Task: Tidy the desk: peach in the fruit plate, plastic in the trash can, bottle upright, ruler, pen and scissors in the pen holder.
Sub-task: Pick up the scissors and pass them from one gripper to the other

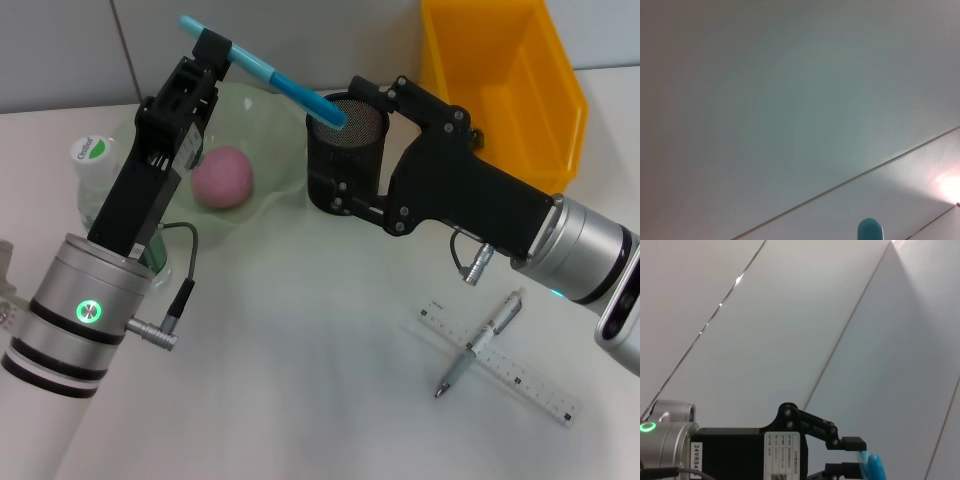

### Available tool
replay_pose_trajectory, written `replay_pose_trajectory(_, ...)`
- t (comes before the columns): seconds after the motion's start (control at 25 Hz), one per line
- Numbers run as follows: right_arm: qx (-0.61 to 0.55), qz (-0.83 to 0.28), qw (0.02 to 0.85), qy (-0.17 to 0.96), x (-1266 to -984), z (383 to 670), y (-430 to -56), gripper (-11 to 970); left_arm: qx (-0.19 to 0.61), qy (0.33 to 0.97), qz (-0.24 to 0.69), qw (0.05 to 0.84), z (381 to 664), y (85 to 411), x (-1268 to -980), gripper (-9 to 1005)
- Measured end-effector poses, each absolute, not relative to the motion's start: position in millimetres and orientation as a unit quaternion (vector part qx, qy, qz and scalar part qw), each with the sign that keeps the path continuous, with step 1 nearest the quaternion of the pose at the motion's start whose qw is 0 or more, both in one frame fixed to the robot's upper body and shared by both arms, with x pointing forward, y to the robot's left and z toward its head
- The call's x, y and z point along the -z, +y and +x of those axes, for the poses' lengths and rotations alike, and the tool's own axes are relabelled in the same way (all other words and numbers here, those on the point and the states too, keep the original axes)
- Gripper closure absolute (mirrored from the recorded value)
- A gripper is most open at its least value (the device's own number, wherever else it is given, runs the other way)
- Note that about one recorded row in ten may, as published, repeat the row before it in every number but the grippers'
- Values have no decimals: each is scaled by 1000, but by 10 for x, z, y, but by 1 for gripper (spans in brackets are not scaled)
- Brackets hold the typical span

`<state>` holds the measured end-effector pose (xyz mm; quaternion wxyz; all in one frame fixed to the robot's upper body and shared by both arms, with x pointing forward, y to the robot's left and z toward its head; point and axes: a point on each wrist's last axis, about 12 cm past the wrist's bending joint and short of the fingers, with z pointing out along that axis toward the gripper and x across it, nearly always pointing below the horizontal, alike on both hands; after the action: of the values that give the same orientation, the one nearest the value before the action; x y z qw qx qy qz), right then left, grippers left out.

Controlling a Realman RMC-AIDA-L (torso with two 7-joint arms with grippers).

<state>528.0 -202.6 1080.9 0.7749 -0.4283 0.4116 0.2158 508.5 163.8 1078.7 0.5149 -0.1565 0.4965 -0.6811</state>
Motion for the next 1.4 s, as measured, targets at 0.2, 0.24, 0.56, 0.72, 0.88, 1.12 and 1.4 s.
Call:
replay_pose_trajectory(0.2,-215,-431,775,410,-10821,5308,-1985,243,677,495,-160,521,5064,1626,-10783,728)
replay_pose_trajectory(0.24,-215,-432,774,409,-10825,5316,-1978,243,677,495,-160,521,5063,1626,-10783,728)
replay_pose_trajectory(0.56,-215,-432,774,410,-10848,5363,-1934,243,675,495,-161,523,5030,1589,-10783,723)
replay_pose_trajectory(0.72,-214,-433,774,410,-10851,5373,-1927,243,674,494,-166,524,4995,1568,-10777,721)
replay_pose_trajectory(0.88,-213,-435,773,409,-10861,5391,-1916,244,674,494,-166,524,4995,1568,-10777,719)
replay_pose_trajectory(1.12,-214,-435,773,408,-10865,5395,-1908,283,674,494,-169,523,4988,1564,-10773,716)
replay_pose_trajectory(1.4,-215,-435,774,407,-10867,5394,-1908,401,674,496,-172,520,4979,1548,-10766,712)
